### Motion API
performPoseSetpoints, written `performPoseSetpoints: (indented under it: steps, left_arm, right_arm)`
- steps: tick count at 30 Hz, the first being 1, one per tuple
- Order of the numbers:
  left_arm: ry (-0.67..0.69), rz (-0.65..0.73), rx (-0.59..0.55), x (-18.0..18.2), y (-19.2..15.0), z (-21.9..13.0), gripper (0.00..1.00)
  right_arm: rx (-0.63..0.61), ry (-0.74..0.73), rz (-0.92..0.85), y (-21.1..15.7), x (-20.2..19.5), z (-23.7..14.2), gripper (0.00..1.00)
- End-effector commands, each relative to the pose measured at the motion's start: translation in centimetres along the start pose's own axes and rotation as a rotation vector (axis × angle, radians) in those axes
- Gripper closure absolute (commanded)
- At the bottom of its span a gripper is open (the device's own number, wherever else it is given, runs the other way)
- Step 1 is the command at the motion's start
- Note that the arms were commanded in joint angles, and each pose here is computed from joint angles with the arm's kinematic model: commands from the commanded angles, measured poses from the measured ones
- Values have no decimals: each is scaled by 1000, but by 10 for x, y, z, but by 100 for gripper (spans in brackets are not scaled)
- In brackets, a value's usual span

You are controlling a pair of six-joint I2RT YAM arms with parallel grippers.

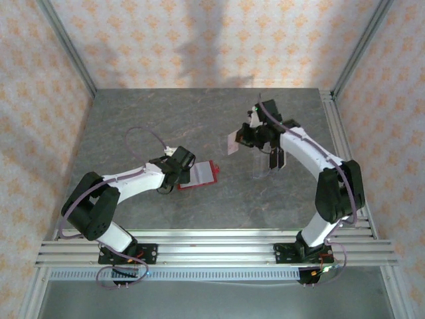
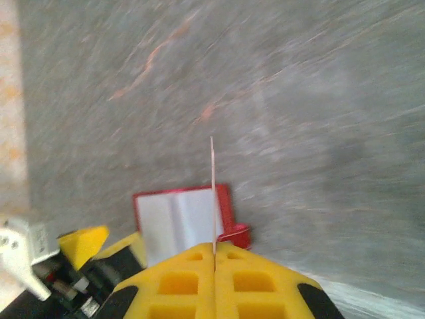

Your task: Put the credit cards into the card holder

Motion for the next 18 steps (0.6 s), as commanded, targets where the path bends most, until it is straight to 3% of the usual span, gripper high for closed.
performPoseSetpoints:
  steps: [1,12,18]
  left_arm:
    - [59,15,4,5,0,2,27]
    - [223,27,72,24,-21,15,28]
    - [219,36,59,23,-20,17,28]
  right_arm:
    - [-30,213,-70,-7,38,8,100]
    - [63,356,-112,-50,35,70,100]
    - [75,366,-119,-64,28,89,100]
Point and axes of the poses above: each hand's point on the last joint's axis, 136 mm out from that joint toward the fingers, its own z axis out along the fingers, its own x axis along the line the jaws close on, y = z × x, the point moved 7 cm from there along -z, back along the fingers, and after that the axes turned 1 degree about -z, right-handed, at the moved point
